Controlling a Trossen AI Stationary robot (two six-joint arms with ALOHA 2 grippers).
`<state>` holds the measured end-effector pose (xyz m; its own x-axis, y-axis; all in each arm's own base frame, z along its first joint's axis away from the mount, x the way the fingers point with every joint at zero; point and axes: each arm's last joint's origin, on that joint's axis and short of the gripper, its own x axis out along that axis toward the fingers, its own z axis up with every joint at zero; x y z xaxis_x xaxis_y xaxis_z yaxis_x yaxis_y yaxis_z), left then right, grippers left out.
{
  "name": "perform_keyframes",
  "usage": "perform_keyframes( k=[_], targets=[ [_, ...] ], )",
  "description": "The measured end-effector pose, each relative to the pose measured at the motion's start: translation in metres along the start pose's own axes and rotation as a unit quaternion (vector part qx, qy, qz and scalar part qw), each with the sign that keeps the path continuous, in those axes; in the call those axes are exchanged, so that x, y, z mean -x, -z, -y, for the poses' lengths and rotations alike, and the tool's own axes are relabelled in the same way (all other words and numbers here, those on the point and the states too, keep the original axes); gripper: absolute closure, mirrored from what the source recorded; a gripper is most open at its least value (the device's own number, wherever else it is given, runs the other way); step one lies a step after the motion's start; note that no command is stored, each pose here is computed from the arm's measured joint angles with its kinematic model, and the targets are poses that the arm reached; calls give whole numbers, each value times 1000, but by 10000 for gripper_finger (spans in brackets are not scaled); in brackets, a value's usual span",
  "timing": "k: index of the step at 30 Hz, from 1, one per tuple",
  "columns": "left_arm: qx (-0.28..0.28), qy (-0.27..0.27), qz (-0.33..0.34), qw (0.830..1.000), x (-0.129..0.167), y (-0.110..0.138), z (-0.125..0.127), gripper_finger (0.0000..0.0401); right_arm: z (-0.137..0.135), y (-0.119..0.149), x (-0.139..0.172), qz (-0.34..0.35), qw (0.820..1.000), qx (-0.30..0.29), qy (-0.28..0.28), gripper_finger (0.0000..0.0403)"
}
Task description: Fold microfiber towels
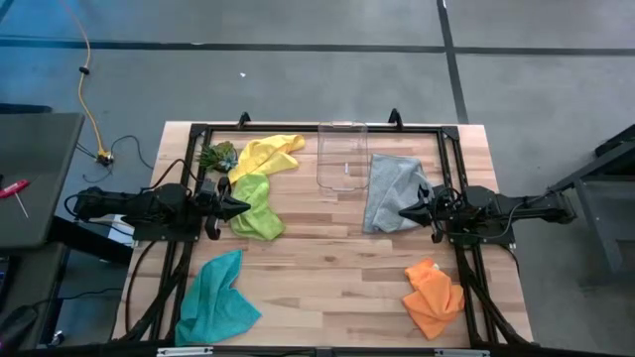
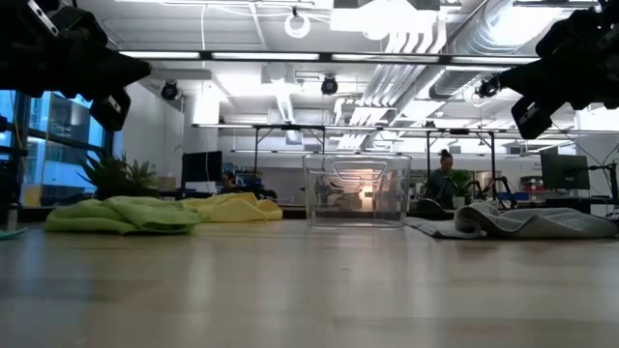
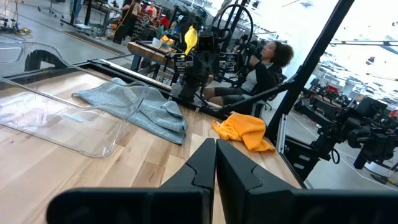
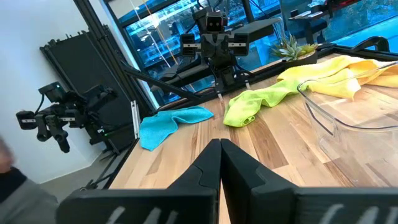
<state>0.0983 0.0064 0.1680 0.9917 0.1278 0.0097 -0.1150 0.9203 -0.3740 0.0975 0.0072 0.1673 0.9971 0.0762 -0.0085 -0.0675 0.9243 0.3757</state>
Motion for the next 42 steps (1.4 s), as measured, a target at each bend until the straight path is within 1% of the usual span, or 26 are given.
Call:
perform_keyframes(
  k=[33, 34, 35, 37, 39, 40, 42],
  targets=[
    [0, 0, 0, 1000, 0, 0, 0, 398, 0, -1, 0, 4, 1000, 0, 2, 403],
    [0, 0, 0, 1000, 0, 0, 0, 398, 0, -2, 0, 15, 1000, 7, 11, 403],
    [0, 0, 0, 1000, 0, 0, 0, 398, 1, -5, 0, 39, 999, 16, 32, 403],
    [0, 0, 0, 1000, 0, 0, 0, 398, 0, -18, 2, 121, 990, 11, 69, 403],
    [0, 0, 0, 1000, 0, 0, 0, 398, -3, -33, 7, 220, 971, -27, 89, 403],
    [0, 0, 0, 1000, 0, 0, 0, 398, -4, -40, 11, 266, 958, -45, 101, 403],
    [0, 0, 0, 1000, 0, 0, 0, 398, -6, -52, 18, 342, 931, -78, 106, 403]
  ],
)
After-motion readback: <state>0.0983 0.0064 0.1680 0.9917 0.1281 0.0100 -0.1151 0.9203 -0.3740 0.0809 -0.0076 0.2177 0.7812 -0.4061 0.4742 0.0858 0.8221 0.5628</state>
